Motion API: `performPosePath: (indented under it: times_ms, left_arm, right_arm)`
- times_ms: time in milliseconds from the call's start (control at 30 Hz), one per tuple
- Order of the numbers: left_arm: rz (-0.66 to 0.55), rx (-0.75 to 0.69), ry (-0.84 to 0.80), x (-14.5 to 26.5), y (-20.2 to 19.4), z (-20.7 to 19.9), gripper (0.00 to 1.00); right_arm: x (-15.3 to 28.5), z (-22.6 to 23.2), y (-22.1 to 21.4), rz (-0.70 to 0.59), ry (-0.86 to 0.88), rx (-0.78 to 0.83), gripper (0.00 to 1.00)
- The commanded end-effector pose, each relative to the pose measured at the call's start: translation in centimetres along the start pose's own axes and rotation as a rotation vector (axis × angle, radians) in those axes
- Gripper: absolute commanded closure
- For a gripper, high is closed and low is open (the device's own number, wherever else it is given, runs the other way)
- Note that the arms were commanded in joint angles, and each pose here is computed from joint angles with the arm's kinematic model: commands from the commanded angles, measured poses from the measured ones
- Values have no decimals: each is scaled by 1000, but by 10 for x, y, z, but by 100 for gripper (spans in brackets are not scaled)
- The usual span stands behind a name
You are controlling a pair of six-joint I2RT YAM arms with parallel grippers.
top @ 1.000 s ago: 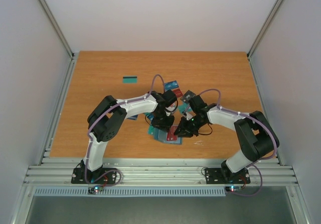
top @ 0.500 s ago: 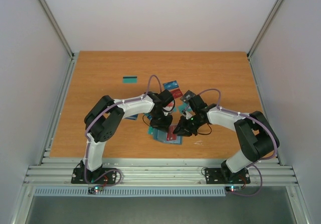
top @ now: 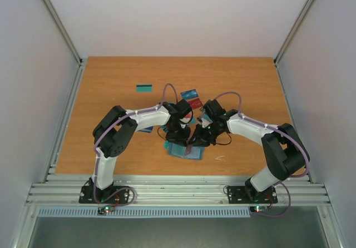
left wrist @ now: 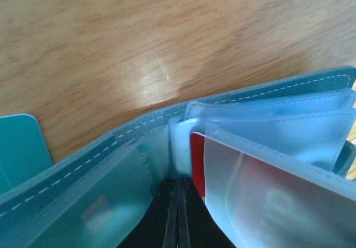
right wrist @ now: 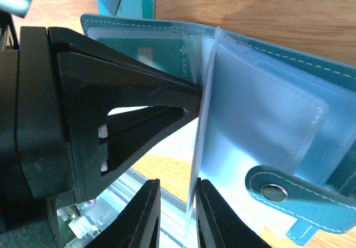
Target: Put the credit cards into the card holder
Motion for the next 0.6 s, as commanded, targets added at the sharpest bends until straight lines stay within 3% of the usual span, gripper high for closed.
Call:
performPosePath:
  times_ms: [0, 200, 567]
  left_arm:
    - [-15, 12, 20, -2, 0, 3, 100]
    - [-55, 14, 11, 18, -1, -3, 100]
    - [-209, 55, 10, 96, -26, -1, 100]
  right_arm:
    - [-4, 7, 0, 22, -26, 30, 79]
    - [-9, 9, 5, 37, -50, 21, 77]
    - [-18, 32, 12, 85, -82, 37, 76]
Point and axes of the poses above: each gripper's point midway between its finger pads, its own x axis back along the fingers, its own z axis along the line the jaws close on, y = z × x, the point moved 9 cm from there along x, back along the fingers, and after that the axes turned 10 degrees about -x, right-handed, at the moved point
